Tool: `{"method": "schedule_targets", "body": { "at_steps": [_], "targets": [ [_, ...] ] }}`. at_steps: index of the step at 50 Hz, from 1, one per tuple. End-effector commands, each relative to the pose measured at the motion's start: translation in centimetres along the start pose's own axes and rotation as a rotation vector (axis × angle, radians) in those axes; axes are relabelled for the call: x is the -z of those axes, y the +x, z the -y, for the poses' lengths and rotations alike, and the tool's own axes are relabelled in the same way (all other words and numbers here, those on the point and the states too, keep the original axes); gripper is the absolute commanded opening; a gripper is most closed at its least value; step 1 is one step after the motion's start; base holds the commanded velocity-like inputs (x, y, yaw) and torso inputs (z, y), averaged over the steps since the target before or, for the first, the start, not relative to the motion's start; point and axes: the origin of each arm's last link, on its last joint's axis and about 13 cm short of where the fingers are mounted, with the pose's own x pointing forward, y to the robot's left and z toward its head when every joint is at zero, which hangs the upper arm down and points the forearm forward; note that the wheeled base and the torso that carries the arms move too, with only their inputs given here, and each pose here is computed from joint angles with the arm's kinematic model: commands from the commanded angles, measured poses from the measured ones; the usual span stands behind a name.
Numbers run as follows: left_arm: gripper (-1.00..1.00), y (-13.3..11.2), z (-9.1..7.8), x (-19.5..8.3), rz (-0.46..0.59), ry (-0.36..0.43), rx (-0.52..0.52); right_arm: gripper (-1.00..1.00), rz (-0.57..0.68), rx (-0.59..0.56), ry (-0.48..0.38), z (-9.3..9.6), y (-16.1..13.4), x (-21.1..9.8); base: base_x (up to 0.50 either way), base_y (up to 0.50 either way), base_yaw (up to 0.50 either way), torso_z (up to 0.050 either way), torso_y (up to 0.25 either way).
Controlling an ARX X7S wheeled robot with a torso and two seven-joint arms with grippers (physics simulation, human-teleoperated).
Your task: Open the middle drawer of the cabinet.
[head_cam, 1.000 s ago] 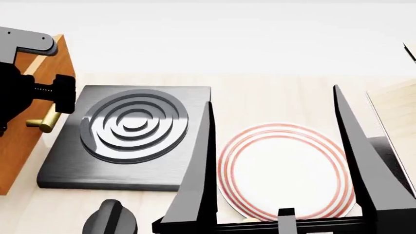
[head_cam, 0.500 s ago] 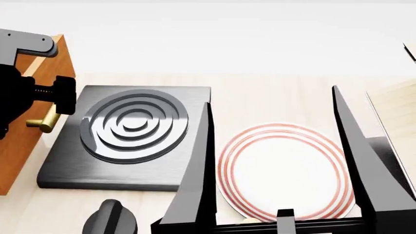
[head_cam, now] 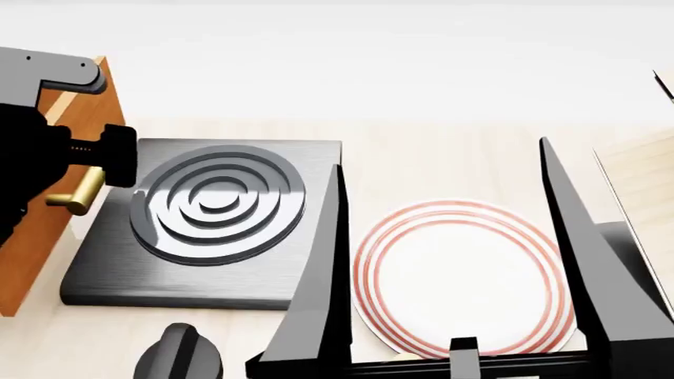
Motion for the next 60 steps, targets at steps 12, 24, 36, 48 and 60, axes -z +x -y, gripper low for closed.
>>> {"method": "schedule_targets", "body": {
  "at_steps": [12, 24, 36, 48, 60],
  "targets": [
    [1.0, 0.3, 3.7, -0.2, -0.008, -0.08, 0.144, 1.0, -0.003, 0.01, -0.022, 0.3, 0.1, 0.0, 0.0, 0.0, 0.0, 0.0, 0.0],
    [1.0, 0.4, 5.1, -0.2, -0.004, -0.076, 0.18, 1.0, -0.001, 0.012, -0.022, 0.3, 0.0, 0.0, 0.0, 0.0, 0.0, 0.0, 0.0],
    [1.0, 0.2, 6.6, -0.9, 0.009, -0.088, 0.195, 1.0, -0.001, 0.009, -0.02, 0.3, -0.1, 0.0, 0.0, 0.0, 0.0, 0.0, 0.0],
    [1.0, 0.0, 8.3, -1.4, 0.022, -0.099, 0.231, 1.0, 0.0, 0.009, -0.02, 0.3, -0.1, 0.0, 0.0, 0.0, 0.0, 0.0, 0.0],
    [1.0, -0.1, 9.0, -1.5, 0.026, -0.109, 0.234, 1.0, 0.001, 0.005, -0.017, 0.2, 0.0, 0.0, 0.0, 0.0, 0.0, 0.0, 0.0]
  ]
}}
